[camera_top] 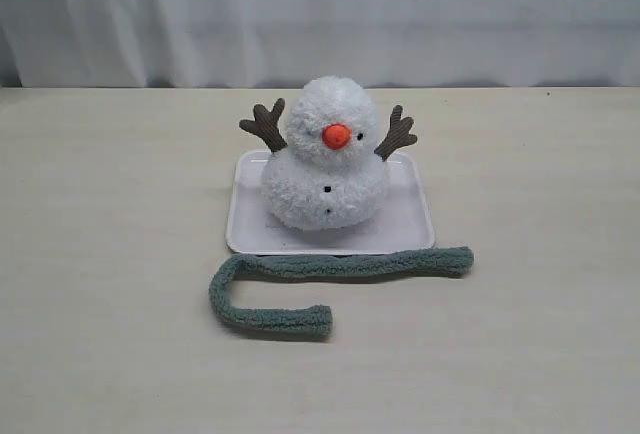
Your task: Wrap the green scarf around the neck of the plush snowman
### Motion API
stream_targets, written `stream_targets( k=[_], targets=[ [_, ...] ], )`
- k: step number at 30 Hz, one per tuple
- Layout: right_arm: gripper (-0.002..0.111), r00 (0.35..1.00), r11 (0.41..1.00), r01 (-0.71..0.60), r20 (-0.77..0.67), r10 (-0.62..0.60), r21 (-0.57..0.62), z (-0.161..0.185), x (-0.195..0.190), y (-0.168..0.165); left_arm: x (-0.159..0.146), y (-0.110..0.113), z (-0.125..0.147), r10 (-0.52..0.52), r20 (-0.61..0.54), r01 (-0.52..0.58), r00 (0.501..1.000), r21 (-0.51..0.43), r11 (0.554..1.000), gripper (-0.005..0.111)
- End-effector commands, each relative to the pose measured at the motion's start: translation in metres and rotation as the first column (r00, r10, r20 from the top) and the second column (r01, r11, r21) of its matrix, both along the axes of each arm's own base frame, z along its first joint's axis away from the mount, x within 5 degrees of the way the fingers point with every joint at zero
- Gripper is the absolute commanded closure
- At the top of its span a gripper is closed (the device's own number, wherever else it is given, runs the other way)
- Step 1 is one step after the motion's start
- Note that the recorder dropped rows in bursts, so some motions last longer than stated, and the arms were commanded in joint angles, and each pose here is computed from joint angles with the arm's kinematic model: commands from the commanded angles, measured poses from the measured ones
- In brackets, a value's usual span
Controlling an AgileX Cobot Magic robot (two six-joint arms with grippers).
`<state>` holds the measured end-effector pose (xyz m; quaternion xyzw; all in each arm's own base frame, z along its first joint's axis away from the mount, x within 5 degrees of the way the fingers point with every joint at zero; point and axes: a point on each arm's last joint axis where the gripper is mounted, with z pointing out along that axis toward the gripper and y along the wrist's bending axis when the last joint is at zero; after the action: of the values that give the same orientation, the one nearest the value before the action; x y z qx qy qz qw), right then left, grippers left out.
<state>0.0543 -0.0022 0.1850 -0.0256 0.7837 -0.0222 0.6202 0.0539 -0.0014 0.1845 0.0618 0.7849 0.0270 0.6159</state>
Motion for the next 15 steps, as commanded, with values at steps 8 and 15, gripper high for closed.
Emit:
stream_targets(
  k=[8, 15],
  targets=[
    [0.104, 0.741, 0.99, -0.141, 0.662, 0.112, -0.009, 0.063, -0.009, 0.012, 0.0, 0.0, 0.0, 0.001, 0.007, -0.001, 1.0, 0.0, 1.0, 0.107],
    [0.102, 0.714, 0.942, -0.268, 0.698, 0.055, 0.2, 0.082, -0.015, 0.012, 0.0, 0.0, 0.0, 0.001, 0.007, -0.001, 1.0, 0.0, 1.0, 0.107]
  ],
)
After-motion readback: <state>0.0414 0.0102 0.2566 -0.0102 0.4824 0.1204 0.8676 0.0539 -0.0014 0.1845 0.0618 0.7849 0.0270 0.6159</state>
